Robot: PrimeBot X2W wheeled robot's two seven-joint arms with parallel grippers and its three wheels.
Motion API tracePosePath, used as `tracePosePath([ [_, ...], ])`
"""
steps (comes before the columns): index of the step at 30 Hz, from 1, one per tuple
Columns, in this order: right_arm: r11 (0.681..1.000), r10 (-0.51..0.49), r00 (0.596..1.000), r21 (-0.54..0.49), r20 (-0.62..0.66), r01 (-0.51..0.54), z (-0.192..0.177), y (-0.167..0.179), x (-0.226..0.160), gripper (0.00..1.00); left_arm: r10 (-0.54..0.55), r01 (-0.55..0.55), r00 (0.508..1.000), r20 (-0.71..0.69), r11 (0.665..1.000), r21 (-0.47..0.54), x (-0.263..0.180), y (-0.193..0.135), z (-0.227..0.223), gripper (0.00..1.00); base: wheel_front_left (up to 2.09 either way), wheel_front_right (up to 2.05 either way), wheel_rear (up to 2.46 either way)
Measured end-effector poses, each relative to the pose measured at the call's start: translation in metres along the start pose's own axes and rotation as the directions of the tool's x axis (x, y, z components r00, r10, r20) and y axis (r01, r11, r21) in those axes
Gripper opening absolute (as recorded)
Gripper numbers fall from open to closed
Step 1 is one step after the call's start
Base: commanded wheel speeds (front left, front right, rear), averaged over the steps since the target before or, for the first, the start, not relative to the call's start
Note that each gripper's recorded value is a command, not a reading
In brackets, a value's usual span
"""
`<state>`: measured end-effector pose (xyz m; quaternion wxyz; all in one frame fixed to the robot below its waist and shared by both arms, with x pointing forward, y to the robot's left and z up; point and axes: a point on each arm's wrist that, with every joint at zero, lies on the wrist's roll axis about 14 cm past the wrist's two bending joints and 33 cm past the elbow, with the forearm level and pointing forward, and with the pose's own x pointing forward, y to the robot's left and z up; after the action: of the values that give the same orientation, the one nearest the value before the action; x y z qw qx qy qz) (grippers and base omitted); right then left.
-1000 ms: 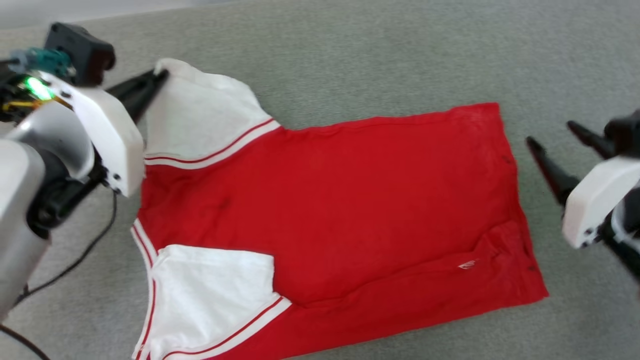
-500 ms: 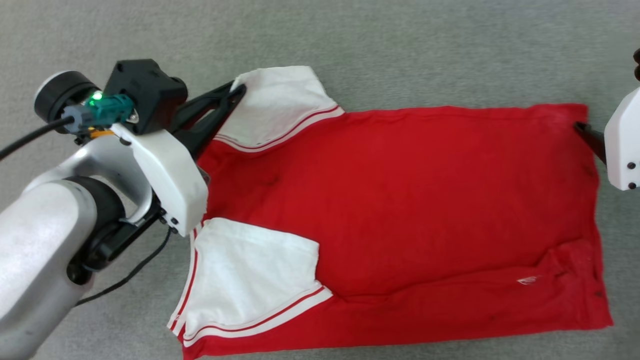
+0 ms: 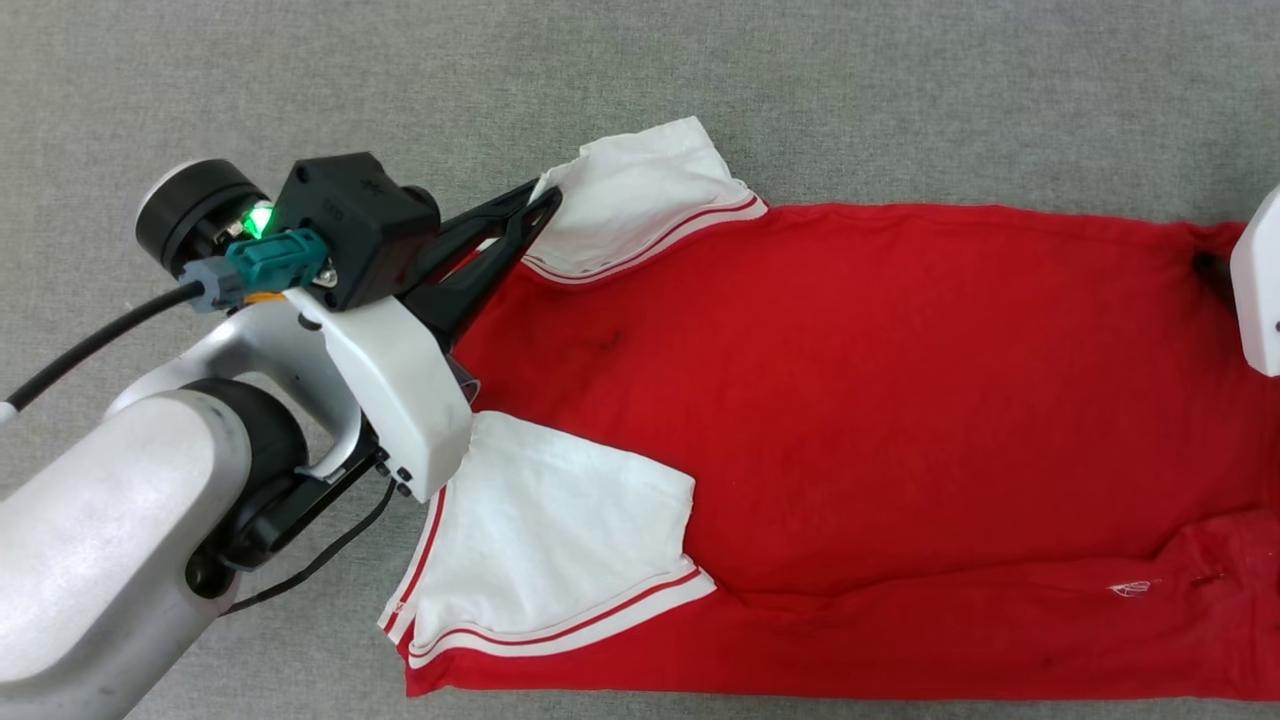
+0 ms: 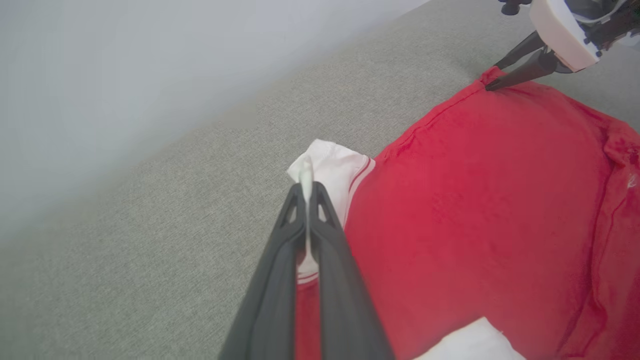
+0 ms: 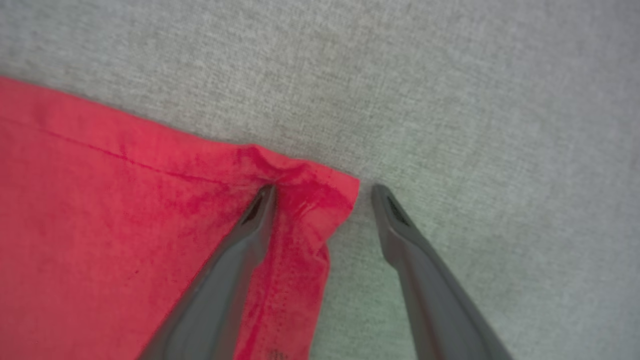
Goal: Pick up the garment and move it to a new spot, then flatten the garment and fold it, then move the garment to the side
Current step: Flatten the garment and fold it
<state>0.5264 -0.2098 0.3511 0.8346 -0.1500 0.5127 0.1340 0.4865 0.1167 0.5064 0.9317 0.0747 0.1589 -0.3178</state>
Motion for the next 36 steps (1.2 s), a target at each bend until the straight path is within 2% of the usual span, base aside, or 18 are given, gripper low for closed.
tracePosePath([
  [1, 1.0, 0.0, 1.0, -0.006, -0.004, 0.0, 0.0, 0.001, 0.0, 0.75, 0.003, -0.003, 1.0, -0.003, 1.0, -0.002, -0.001, 0.001, -0.001, 0.0, 0.0, 0.0, 0.0],
  [2, 1.0, 0.001, 1.0, -0.011, -0.005, -0.001, 0.0, 0.002, 0.0, 0.41, 0.008, -0.008, 1.0, -0.006, 1.0, -0.006, -0.002, 0.001, -0.003, 0.0, 0.0, 0.0, 0.0],
  [3, 1.0, 0.005, 1.0, -0.013, -0.006, -0.005, -0.001, 0.003, -0.001, 0.0, 0.011, -0.011, 1.0, -0.008, 1.0, -0.011, -0.002, 0.002, -0.004, 0.0, 0.0, 0.0, 0.0],
  [13, 0.999, 0.012, 0.996, 0.045, 0.084, -0.016, 0.001, 0.006, -0.021, 0.0, 0.055, -0.054, 0.998, 0.015, 0.997, -0.059, -0.018, 0.003, -0.005, 0.0, 0.0, 0.0, 0.0],
  [22, 0.993, 0.007, 0.972, 0.112, 0.234, -0.034, 0.003, 0.003, -0.07, 0.0, 0.123, -0.12, 0.992, 0.036, 0.989, -0.084, -0.056, 0.004, -0.001, 0.0, 0.0, 0.0, 0.0],
  [28, 0.988, -0.007, 0.949, 0.15, 0.316, -0.043, -0.012, 0.002, -0.103, 0.0, 0.143, -0.139, 0.989, 0.036, 0.984, -0.109, -0.083, -0.007, -0.006, 0.0, 0.0, 0.0, 0.0],
  [36, 0.984, 0.014, 0.952, 0.164, 0.305, -0.067, -0.057, 0.018, -0.118, 0.0, 0.165, -0.174, 0.984, -0.065, 0.972, -0.161, -0.112, -0.02, -0.049, 0.0, 0.0, 0.0, 0.0],
])
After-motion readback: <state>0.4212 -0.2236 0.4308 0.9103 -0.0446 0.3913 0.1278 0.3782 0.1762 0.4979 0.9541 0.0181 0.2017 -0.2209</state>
